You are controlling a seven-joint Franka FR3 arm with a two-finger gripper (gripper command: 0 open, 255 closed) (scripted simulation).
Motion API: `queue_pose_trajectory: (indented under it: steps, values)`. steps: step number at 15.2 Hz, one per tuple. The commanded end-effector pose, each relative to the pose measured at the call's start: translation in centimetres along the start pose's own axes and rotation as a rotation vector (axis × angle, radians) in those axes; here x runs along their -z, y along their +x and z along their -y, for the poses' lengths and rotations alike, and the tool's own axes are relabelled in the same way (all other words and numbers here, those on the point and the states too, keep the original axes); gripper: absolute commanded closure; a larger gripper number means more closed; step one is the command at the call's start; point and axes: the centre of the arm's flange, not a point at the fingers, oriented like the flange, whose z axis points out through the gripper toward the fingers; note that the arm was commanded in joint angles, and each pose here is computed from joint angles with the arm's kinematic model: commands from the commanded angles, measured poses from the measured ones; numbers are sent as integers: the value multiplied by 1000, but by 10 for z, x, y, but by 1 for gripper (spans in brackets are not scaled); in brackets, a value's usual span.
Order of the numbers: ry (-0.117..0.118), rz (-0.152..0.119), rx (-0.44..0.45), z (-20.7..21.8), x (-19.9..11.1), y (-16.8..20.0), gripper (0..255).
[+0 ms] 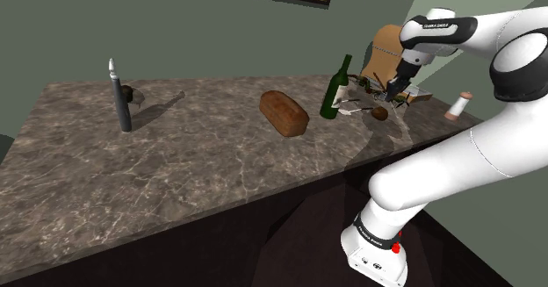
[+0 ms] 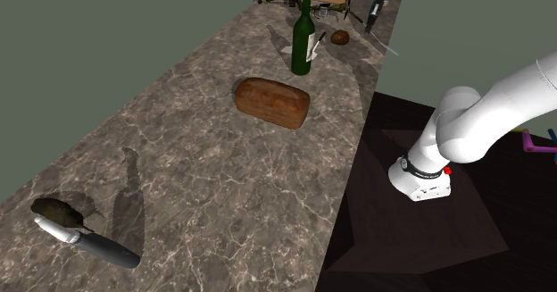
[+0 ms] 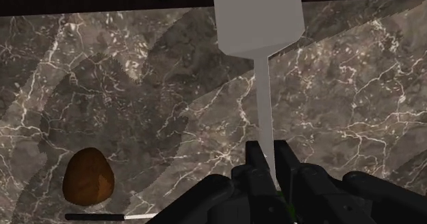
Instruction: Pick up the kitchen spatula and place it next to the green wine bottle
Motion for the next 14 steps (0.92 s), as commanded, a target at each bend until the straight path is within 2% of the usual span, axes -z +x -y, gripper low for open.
queue_pose_trajectory:
  steps: [1,14]
  values:
    - [0,0,0,0,-12,0,255]
    - [0,0,0,0,-80,-4,255]
